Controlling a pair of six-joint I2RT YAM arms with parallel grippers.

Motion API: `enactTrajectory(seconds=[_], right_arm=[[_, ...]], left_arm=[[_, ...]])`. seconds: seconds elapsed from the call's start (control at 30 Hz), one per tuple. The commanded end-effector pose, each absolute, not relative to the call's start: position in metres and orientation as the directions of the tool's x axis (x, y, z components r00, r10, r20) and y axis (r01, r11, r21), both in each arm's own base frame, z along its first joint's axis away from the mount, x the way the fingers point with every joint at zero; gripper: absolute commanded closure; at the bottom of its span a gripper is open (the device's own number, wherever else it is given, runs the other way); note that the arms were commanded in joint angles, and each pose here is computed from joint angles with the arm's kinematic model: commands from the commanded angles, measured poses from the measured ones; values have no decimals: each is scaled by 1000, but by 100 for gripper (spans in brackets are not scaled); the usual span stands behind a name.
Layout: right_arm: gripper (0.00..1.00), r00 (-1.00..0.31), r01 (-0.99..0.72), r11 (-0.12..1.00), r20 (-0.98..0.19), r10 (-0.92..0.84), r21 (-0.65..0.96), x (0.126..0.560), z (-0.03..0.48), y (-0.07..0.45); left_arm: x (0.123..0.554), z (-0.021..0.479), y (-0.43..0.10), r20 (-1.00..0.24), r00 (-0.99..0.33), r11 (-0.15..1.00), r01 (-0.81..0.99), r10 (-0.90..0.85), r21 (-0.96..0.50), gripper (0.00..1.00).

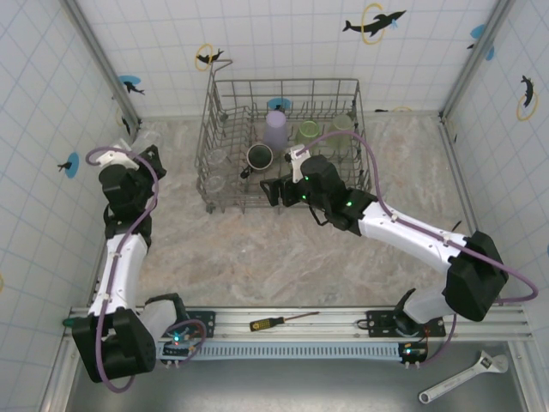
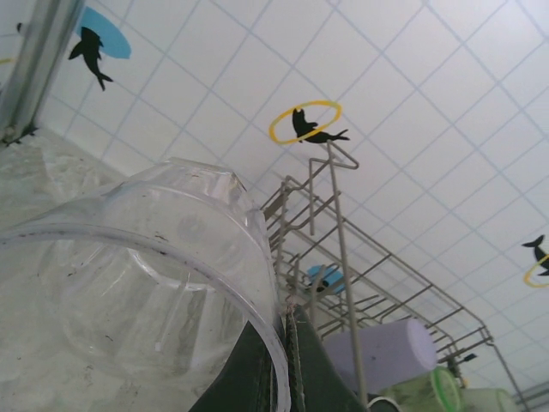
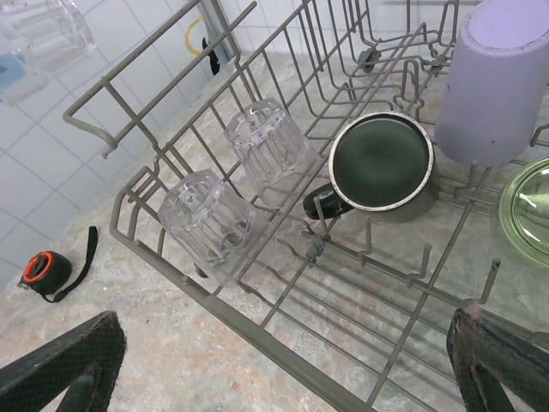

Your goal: Load the cups into the dish rack

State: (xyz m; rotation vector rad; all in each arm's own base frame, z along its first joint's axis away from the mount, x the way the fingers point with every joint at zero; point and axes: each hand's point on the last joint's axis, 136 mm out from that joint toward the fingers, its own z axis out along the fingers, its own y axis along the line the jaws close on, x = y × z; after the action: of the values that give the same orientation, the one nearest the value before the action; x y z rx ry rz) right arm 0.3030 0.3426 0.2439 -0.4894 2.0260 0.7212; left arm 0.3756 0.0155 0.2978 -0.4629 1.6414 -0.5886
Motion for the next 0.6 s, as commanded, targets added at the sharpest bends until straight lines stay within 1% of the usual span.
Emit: enactTrajectory(seconds=[0.0, 0.3, 0.4, 0.57], right_arm=[[0, -496, -595, 737, -868, -21, 322, 306, 262, 349], [0, -500, -595, 738, -866, -31, 318, 307, 256, 348], [0, -509, -596, 727, -861, -13, 341, 309, 257, 348], [0, -522, -592, 716, -853, 10, 370, 313, 259, 347]], left_arm=[[375, 354, 1, -767, -78, 745, 195, -637, -638, 100], [368, 392, -20, -720, -96, 649, 364, -687, -668, 100], [366, 395, -27, -707, -113, 620, 399, -698, -675, 100], [364, 394, -48, -720, -156, 600, 450, -676, -662, 100]])
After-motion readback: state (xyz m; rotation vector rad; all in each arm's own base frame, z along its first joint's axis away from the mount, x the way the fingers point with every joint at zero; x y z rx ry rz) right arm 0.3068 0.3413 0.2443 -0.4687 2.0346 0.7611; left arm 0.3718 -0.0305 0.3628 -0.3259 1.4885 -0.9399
